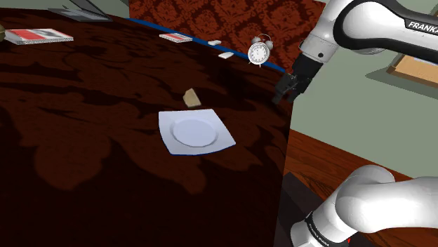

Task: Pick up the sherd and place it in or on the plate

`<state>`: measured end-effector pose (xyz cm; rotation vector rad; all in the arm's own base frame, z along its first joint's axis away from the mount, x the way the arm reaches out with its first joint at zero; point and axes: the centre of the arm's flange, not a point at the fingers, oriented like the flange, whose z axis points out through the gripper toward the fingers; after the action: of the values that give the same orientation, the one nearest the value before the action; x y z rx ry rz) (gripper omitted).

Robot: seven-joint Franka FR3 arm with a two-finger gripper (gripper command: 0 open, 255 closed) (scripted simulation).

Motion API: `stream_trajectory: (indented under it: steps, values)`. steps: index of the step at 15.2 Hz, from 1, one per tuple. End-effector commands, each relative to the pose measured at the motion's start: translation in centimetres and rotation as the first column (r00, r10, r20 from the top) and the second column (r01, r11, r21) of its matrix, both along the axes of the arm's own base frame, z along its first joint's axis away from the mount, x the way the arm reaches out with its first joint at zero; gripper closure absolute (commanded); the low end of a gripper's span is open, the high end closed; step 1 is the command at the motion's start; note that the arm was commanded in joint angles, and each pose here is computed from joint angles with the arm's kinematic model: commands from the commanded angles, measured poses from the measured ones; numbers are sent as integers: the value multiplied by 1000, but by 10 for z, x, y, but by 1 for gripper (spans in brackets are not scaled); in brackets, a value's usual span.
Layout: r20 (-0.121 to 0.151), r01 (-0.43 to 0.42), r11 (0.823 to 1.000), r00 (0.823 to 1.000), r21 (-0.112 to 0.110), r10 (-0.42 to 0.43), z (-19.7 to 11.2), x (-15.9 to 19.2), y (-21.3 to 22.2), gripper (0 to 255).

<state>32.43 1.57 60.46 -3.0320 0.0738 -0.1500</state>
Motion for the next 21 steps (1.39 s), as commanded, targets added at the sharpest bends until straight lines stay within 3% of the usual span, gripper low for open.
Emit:
stream_trajectory:
  steps: [1,11,21]
  values:
    - [0,0,1000,1000,0,0,0,0,0,0]
    - [41,64,988,997,-142,-59,-11,80,123,0]
    - [89,132,951,990,-278,-111,-35,169,237,0]
